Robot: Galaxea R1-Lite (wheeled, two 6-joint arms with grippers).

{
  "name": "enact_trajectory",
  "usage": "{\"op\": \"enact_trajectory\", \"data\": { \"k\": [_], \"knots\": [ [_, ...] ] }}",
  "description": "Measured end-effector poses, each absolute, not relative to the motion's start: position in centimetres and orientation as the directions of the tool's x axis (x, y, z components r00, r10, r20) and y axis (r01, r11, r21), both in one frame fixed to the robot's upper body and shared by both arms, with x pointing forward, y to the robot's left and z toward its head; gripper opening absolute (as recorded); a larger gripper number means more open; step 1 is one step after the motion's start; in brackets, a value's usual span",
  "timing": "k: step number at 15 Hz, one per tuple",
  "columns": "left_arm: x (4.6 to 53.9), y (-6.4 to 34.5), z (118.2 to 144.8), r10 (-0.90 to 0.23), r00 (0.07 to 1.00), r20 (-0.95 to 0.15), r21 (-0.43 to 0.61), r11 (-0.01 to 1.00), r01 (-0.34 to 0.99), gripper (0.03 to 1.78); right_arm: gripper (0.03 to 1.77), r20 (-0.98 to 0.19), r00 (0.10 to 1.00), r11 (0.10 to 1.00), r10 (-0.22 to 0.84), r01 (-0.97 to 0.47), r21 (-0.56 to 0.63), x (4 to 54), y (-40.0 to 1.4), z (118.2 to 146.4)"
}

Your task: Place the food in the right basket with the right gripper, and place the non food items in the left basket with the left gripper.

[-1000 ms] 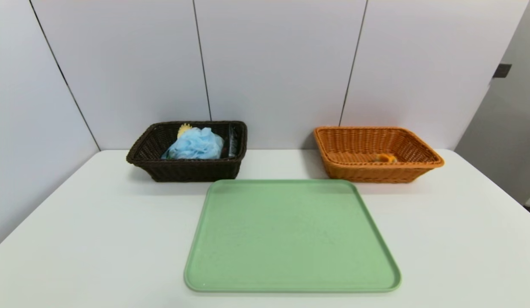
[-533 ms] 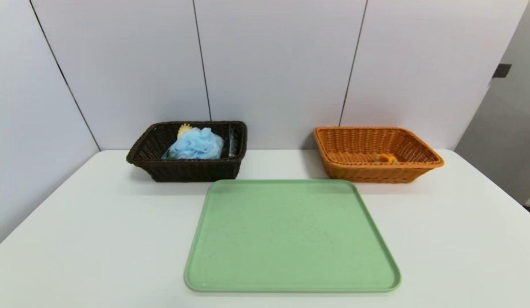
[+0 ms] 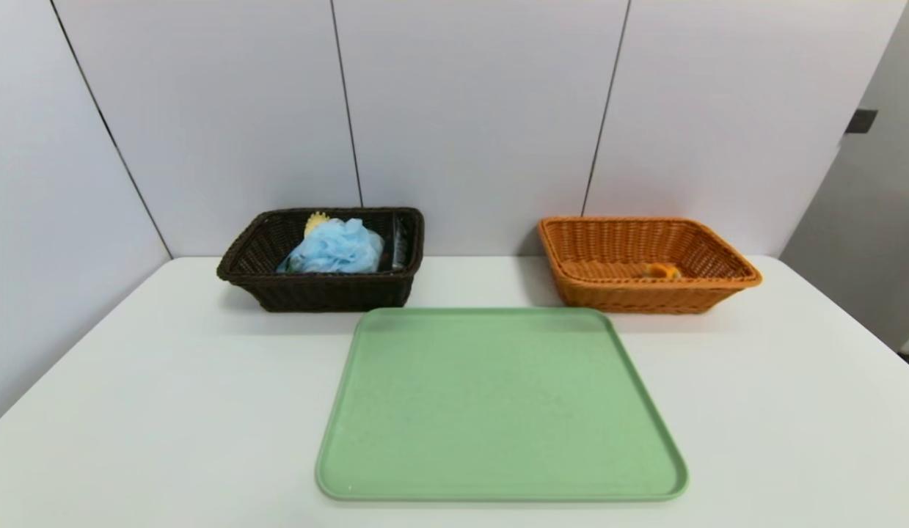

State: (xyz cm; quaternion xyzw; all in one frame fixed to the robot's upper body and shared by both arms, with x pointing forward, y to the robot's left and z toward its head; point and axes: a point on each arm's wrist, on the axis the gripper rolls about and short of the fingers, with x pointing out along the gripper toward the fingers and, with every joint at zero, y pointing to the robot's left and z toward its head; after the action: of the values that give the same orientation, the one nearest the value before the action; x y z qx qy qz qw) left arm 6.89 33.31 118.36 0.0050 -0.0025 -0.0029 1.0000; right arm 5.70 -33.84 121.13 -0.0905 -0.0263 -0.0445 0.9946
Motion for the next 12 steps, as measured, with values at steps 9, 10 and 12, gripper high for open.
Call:
{"op": "enact_trajectory", "data": {
  "k": [9,10,12],
  "knots": [
    [6.9,33.3,118.2,0.002,1.0,0.0,0.009,1.0,-0.002,1.69,1.7,0.013,1.0,0.985,0.026,-0.024,-0.168,6.8,-33.6,118.6],
    [6.9,33.3,118.2,0.003,1.0,0.0,0.009,1.0,-0.003,1.69,1.7,0.007,0.999,0.989,0.039,-0.038,-0.146,6.8,-33.6,118.5],
    [6.9,33.3,118.2,0.003,1.0,0.001,0.006,1.0,-0.003,1.69,1.7,0.004,0.999,0.994,0.039,-0.038,-0.104,6.9,-33.6,118.4]
  ]
}}
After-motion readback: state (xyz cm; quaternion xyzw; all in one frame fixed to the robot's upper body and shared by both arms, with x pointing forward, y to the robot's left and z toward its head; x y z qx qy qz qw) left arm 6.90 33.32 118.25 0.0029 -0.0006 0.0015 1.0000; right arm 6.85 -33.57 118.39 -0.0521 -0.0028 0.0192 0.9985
